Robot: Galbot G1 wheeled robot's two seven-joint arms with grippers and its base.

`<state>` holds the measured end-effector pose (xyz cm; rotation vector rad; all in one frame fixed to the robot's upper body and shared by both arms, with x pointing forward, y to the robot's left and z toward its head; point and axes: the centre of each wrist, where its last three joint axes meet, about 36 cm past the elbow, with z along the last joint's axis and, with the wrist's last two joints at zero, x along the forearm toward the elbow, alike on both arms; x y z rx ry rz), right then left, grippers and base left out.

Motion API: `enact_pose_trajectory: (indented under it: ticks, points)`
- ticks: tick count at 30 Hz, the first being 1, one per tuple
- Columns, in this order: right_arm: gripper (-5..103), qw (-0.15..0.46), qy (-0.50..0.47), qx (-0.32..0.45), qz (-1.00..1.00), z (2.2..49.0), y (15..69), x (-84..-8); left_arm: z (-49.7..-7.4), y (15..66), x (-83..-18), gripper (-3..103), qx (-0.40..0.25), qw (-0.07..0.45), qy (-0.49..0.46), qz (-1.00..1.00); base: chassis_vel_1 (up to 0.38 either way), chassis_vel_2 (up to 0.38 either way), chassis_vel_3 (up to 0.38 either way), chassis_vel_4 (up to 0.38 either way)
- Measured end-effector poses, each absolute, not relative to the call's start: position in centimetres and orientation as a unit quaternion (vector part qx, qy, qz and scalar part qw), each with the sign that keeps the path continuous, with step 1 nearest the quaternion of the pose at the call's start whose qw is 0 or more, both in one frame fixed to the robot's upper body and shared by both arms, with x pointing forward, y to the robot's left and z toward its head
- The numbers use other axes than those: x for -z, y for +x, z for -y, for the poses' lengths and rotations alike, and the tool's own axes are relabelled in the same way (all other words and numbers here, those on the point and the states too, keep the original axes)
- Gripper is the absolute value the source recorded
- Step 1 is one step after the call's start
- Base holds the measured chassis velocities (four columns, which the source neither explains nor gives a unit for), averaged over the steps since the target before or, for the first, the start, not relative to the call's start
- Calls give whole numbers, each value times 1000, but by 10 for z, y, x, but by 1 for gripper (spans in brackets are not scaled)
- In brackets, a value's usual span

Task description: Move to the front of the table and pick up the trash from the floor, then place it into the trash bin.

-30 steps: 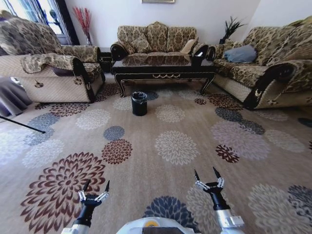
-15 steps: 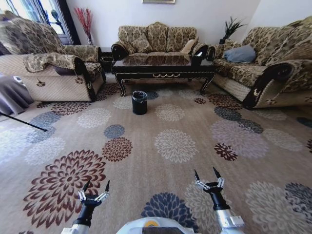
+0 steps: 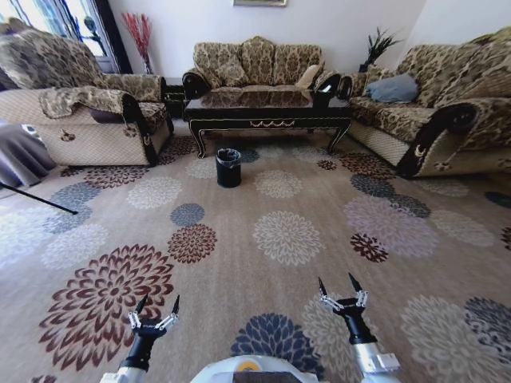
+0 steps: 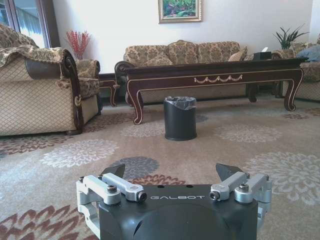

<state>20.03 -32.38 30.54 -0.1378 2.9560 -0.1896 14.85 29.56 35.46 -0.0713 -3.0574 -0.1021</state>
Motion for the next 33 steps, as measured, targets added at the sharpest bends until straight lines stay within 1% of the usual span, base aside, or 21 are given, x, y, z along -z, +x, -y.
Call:
enact_pose_trajectory:
  ticks: [33]
  points:
    - [100,88,-46,64,-993,324,200,-305,-296,149,-355,100,33,41,-23,998,6,-8,-5,7]
